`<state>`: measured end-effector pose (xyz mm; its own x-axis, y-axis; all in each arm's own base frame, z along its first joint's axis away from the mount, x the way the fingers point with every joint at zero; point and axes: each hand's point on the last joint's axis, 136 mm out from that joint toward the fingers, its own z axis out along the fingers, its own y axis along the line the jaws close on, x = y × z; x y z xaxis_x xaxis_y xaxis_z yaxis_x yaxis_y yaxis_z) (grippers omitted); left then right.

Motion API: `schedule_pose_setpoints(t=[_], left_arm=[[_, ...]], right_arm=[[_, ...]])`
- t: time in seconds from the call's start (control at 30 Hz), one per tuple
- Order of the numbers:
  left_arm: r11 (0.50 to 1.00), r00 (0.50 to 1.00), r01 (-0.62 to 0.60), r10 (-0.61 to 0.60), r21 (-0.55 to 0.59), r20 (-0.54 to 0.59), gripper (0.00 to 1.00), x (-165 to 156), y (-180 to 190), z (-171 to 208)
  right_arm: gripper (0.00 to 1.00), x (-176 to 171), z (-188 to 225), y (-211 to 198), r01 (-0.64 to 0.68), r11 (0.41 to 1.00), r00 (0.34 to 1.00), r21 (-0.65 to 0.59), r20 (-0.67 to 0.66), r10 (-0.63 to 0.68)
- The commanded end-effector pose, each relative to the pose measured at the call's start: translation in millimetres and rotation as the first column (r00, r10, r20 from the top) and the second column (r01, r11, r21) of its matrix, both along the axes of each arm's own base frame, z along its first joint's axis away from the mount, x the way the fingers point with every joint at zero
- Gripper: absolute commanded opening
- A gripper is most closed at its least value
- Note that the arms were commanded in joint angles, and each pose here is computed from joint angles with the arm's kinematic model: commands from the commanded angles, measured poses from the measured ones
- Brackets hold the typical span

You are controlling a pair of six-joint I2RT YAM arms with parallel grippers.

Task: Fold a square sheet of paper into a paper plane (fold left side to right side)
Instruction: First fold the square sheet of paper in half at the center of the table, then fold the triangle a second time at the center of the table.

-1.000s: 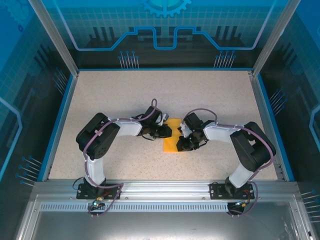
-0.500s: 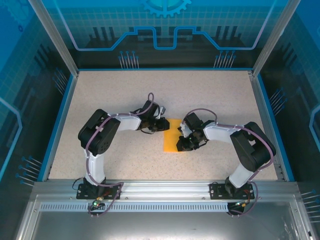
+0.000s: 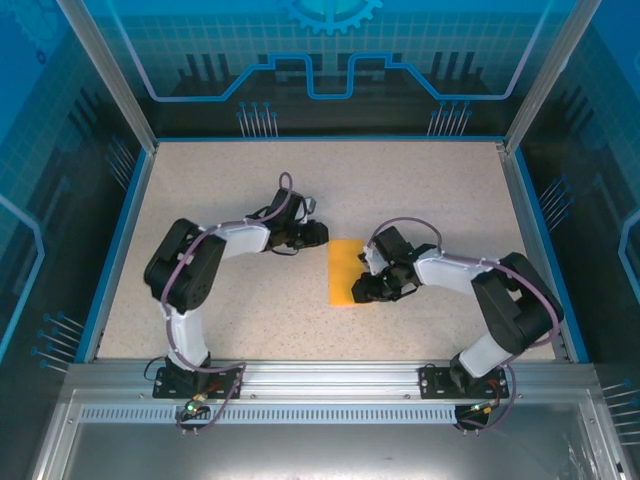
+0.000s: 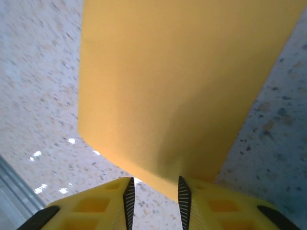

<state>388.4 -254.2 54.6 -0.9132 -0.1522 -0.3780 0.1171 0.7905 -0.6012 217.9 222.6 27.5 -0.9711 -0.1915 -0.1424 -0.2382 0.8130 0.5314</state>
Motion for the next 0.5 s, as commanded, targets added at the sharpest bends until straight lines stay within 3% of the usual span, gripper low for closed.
schedule_pose_setpoints(t=[0.0,0.17,0.47], left_arm=[[0.999,0.998,0.022,-0.019,-0.037,0.066,0.35,-23.5,4.5,38.8],[0.997,0.998,0.051,-0.049,-0.061,0.031,0.42,-71.1,1.1,40.4],[0.993,0.995,0.086,-0.090,-0.079,-0.044,0.45,-118.9,-27.6,13.6]], right_arm=[[0.49,20.8,35.6,-4.2,0.034,0.996,0.991,0.085,0.123,-0.044],[0.68,43.0,54.8,-26.4,0.095,0.987,0.977,0.129,0.180,-0.118],[0.69,45.2,33.4,-24.9,0.145,0.978,0.989,0.150,0.011,-0.148]])
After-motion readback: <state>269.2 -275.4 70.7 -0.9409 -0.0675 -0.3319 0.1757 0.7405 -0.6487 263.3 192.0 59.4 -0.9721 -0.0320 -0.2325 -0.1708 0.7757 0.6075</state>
